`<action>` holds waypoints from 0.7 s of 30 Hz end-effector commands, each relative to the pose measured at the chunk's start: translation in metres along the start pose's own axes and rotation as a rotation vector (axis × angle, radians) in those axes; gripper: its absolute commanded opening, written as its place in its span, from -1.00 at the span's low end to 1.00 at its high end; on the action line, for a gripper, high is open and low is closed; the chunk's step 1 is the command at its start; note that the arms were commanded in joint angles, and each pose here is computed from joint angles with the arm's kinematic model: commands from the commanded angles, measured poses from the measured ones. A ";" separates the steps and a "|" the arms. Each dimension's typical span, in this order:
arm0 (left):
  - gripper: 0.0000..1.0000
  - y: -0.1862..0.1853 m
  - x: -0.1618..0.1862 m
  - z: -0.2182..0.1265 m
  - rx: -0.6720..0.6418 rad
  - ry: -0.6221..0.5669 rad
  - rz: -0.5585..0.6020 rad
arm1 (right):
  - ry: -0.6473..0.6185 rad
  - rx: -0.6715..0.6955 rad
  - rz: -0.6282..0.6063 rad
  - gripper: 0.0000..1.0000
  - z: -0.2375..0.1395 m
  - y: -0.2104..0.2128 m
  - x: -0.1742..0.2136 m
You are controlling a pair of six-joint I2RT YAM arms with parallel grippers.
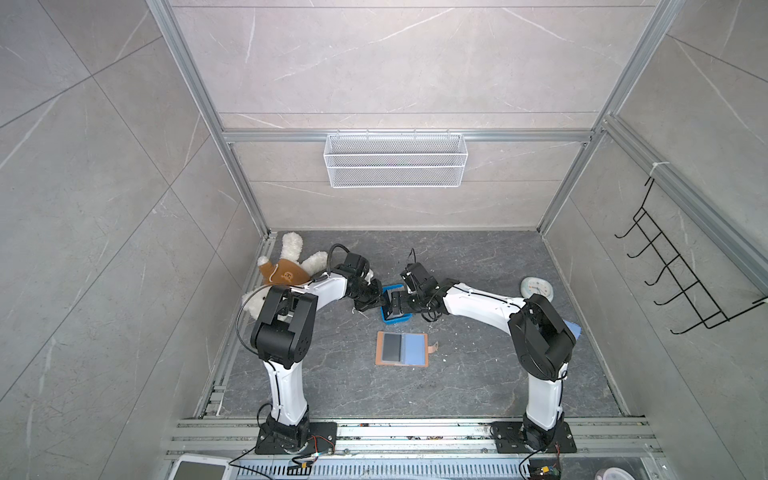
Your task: Put the credit cards into the card holder
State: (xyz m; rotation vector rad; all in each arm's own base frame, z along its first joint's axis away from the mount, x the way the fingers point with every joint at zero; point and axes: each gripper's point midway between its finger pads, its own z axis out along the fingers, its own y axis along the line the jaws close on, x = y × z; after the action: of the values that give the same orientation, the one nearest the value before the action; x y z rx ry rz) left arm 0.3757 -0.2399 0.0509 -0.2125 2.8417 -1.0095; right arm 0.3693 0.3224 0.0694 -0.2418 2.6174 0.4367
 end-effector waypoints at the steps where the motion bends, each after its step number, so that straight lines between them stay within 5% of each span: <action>1: -0.92 -0.001 -0.001 0.000 -0.003 0.015 0.010 | 0.019 -0.016 -0.012 0.88 0.007 0.005 0.000; 21: -0.97 0.002 -0.001 0.000 -0.021 0.015 0.013 | 0.022 0.055 -0.026 0.88 -0.002 -0.015 0.011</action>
State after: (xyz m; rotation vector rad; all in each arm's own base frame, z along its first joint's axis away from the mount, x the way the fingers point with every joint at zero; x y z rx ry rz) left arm 0.3754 -0.2399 0.0510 -0.2137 2.8448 -1.0095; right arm 0.3655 0.3209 0.0512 -0.2563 2.6553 0.4140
